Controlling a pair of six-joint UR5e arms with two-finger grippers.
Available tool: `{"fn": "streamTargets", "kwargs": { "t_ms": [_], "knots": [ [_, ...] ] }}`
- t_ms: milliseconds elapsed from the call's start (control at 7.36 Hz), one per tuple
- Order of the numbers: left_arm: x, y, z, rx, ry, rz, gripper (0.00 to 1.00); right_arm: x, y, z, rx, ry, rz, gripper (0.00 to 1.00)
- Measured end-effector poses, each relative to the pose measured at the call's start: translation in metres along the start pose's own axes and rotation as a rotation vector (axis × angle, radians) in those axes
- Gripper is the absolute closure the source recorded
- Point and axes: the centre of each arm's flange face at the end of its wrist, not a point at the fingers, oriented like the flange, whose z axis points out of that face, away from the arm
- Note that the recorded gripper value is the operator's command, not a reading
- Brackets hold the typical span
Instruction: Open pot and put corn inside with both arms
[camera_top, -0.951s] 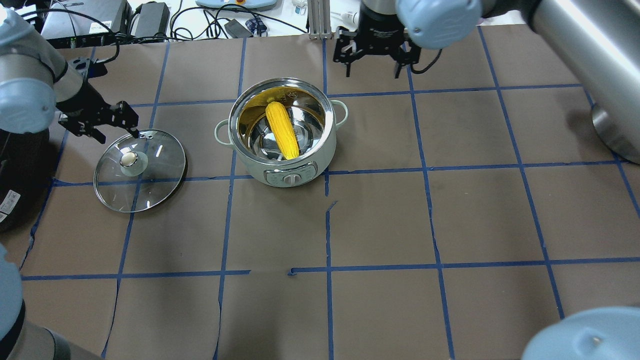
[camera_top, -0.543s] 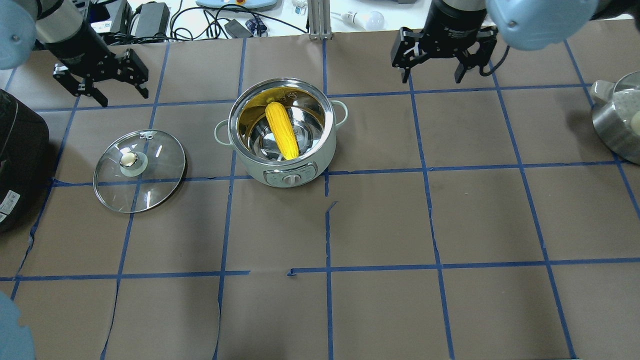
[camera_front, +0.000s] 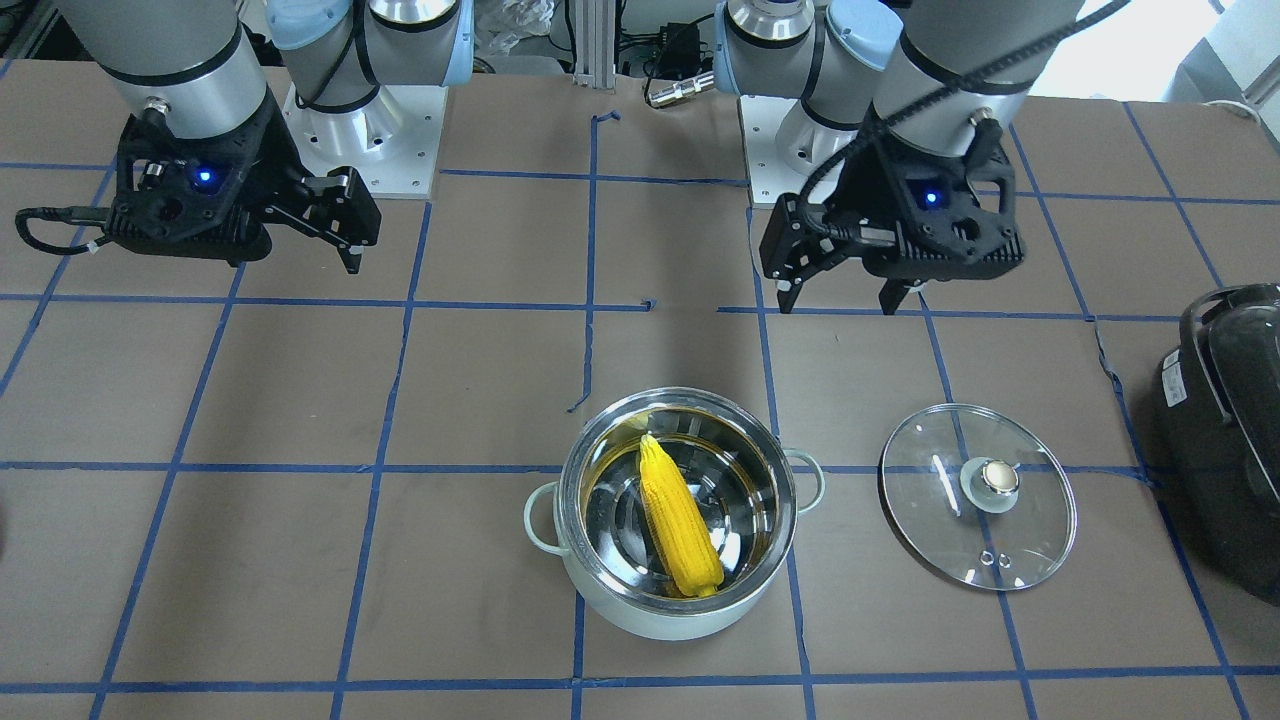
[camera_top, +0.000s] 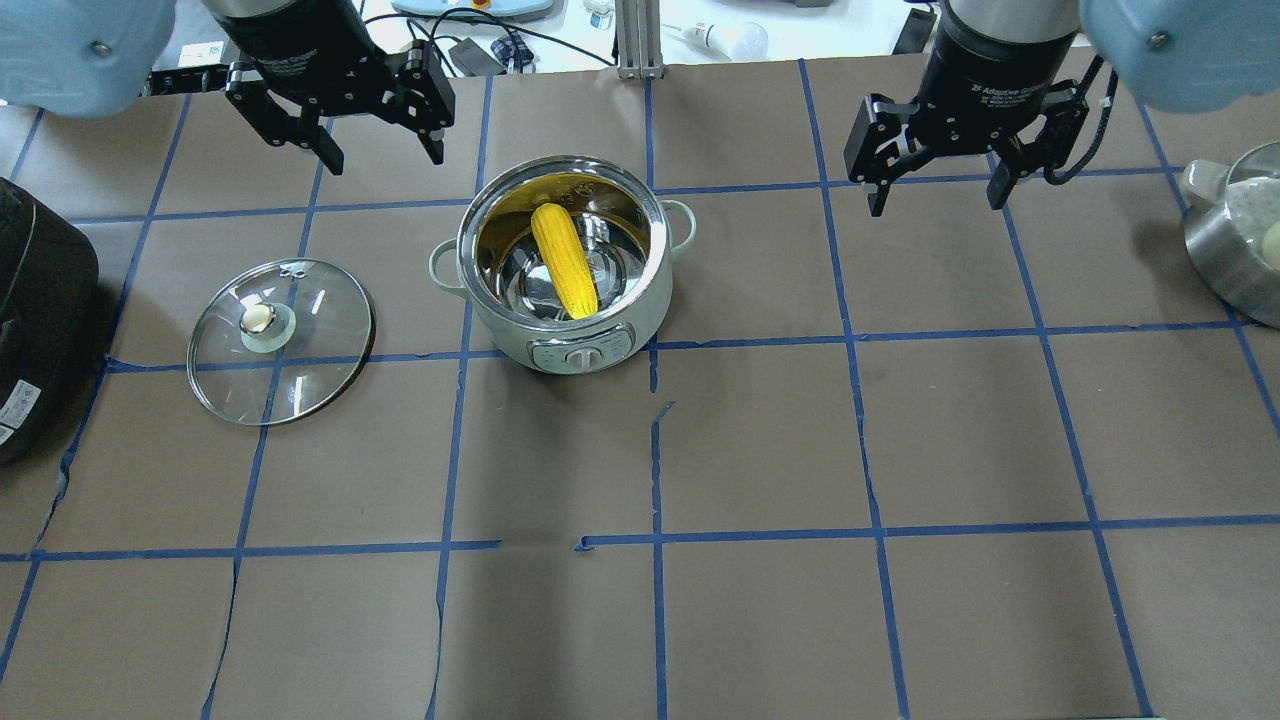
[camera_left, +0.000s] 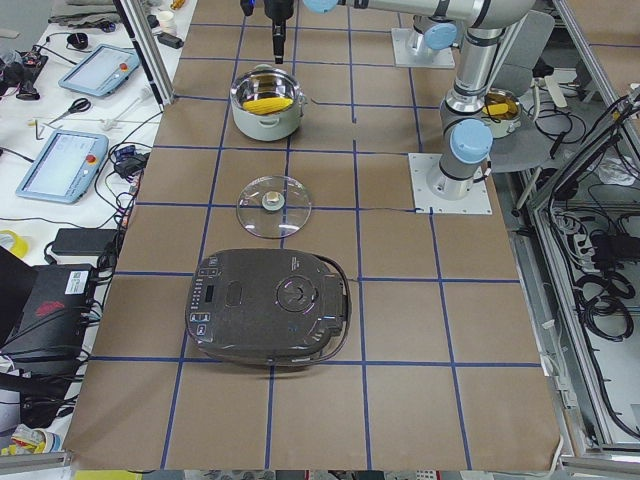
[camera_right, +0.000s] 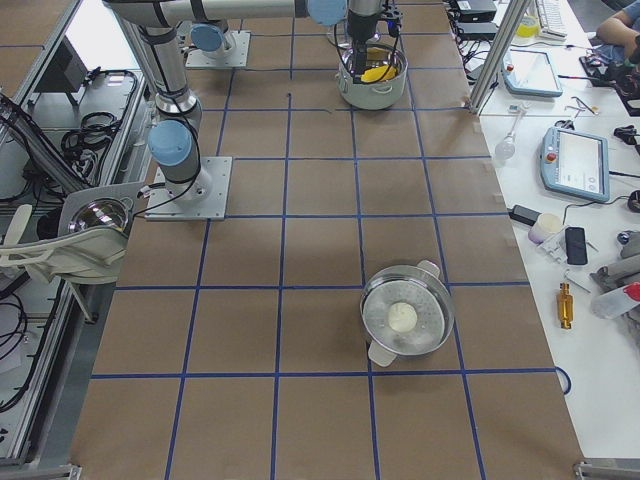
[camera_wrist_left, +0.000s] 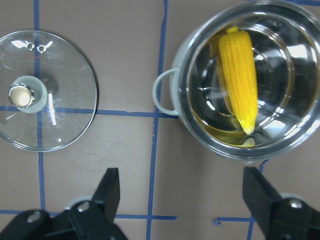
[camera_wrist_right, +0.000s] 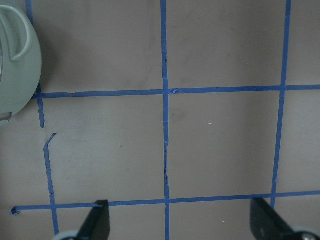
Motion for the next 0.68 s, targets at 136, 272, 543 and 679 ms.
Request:
{"fn": "streamTargets", "kwargs": {
  "t_ms": [136, 272, 543, 679],
  "knots": [
    [0.0062, 0.0155, -0.0042, 0.005, 0.002, 0.016, 0.00, 0.0005, 0.0045, 0.0003, -0.002, 0.000, 0.001, 0.01],
    [0.0055, 0.0229, -0.0050, 0.017, 0.005, 0.018, 0.00, 0.0002, 0.0065, 0.0005, 0.000, -0.008, 0.000, 0.05],
    [0.0031, 0.0222, -0.0049, 0.066, 0.020, 0.016, 0.00, 0.0016, 0.0053, -0.0040, 0.031, -0.033, 0.006, 0.00],
    [0.0026, 0.0228, -0.0043, 0.073, 0.019, 0.016, 0.00, 0.0050, 0.0052, -0.0055, 0.036, -0.037, 0.013, 0.00]
  ]
}}
